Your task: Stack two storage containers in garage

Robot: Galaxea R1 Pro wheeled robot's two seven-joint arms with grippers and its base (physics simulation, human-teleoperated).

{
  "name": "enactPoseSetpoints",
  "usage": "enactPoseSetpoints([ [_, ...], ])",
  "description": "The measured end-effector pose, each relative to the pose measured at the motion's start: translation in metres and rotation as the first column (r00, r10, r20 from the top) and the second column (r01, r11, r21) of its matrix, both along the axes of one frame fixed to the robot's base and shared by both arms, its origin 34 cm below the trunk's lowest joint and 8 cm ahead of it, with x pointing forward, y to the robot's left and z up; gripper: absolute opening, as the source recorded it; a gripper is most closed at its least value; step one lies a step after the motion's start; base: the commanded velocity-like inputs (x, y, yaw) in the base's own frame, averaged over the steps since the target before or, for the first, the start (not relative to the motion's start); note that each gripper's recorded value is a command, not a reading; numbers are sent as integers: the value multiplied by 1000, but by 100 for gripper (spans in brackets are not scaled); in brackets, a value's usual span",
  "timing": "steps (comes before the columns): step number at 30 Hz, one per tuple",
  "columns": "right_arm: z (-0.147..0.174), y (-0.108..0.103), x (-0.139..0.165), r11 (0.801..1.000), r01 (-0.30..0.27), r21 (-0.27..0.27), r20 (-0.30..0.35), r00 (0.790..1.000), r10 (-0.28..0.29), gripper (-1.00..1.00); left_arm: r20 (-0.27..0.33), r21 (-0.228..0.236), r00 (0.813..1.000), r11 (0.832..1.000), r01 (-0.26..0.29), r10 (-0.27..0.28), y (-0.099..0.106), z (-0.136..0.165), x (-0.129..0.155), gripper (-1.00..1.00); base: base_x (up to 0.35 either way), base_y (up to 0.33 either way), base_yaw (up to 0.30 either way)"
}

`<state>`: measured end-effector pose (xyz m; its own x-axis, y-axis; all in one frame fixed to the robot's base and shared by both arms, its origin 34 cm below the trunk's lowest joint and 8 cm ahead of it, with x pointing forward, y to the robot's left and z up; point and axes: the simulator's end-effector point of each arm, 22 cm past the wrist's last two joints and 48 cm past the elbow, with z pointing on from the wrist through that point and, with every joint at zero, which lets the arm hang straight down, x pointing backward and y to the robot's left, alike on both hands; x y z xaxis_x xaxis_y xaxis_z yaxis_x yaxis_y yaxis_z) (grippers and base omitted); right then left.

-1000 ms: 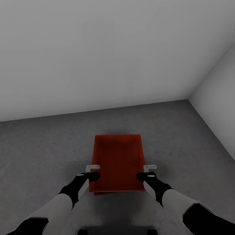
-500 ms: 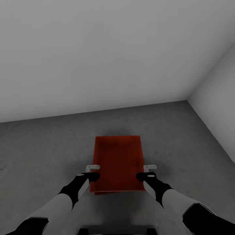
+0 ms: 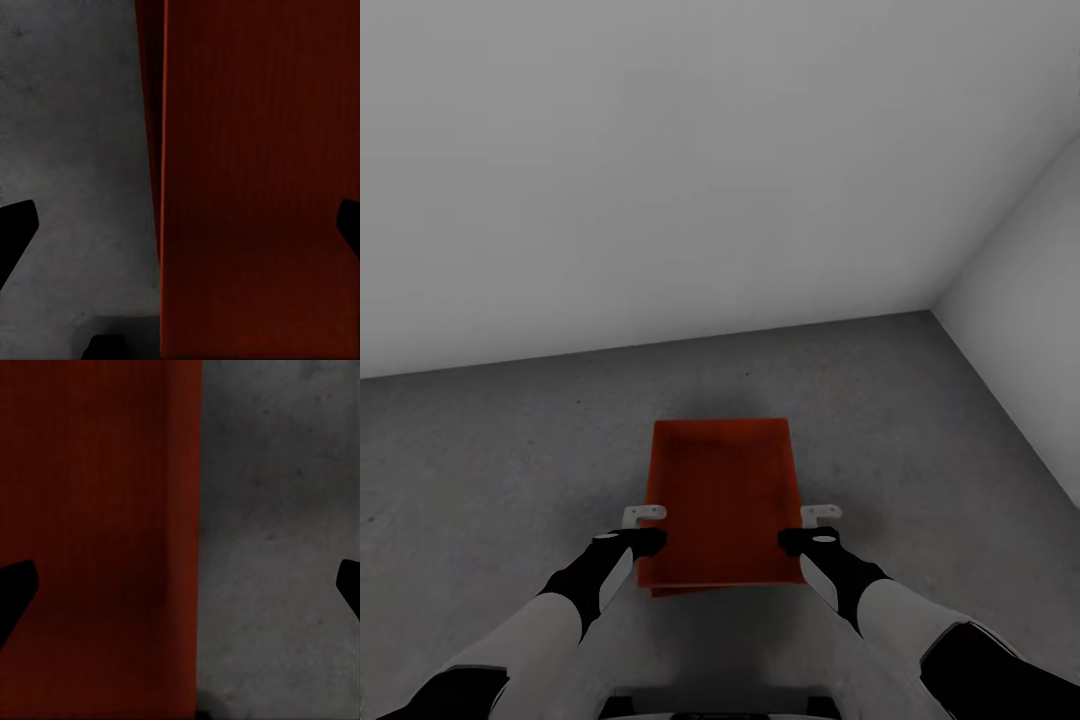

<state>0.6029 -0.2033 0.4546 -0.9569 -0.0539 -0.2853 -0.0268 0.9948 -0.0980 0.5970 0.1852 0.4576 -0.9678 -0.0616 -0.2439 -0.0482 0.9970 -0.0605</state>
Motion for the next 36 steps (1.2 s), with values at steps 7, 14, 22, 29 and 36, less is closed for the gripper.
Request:
enactPoseSetpoints([
  [7,10,1,-1,1000,-1,0,-1,1000,1,100,0,0,1000,1000,0,0,0,10,-1,100,0,0,0],
  [14,20,1,-1,1000,-1,0,-2,1000,1,100,-1,0,1000,1000,0,0,0,20,-1,100,0,0,0],
  [22,31,1,-3,1000,1,0,-2,1000,-1,100,-2,0,1000,1000,-1,1,0,31,-3,100,0,0,0],
  [29,40,1,-4,1000,1,1,-3,1000,-1,100,-3,0,1000,1000,-1,1,0,40,-4,100,0,0,0],
  [36,49,0,-6,1000,2,-1,-5,1000,-2,100,-4,-1,1000,1000,-2,2,0,49,-5,100,0,0,0],
])
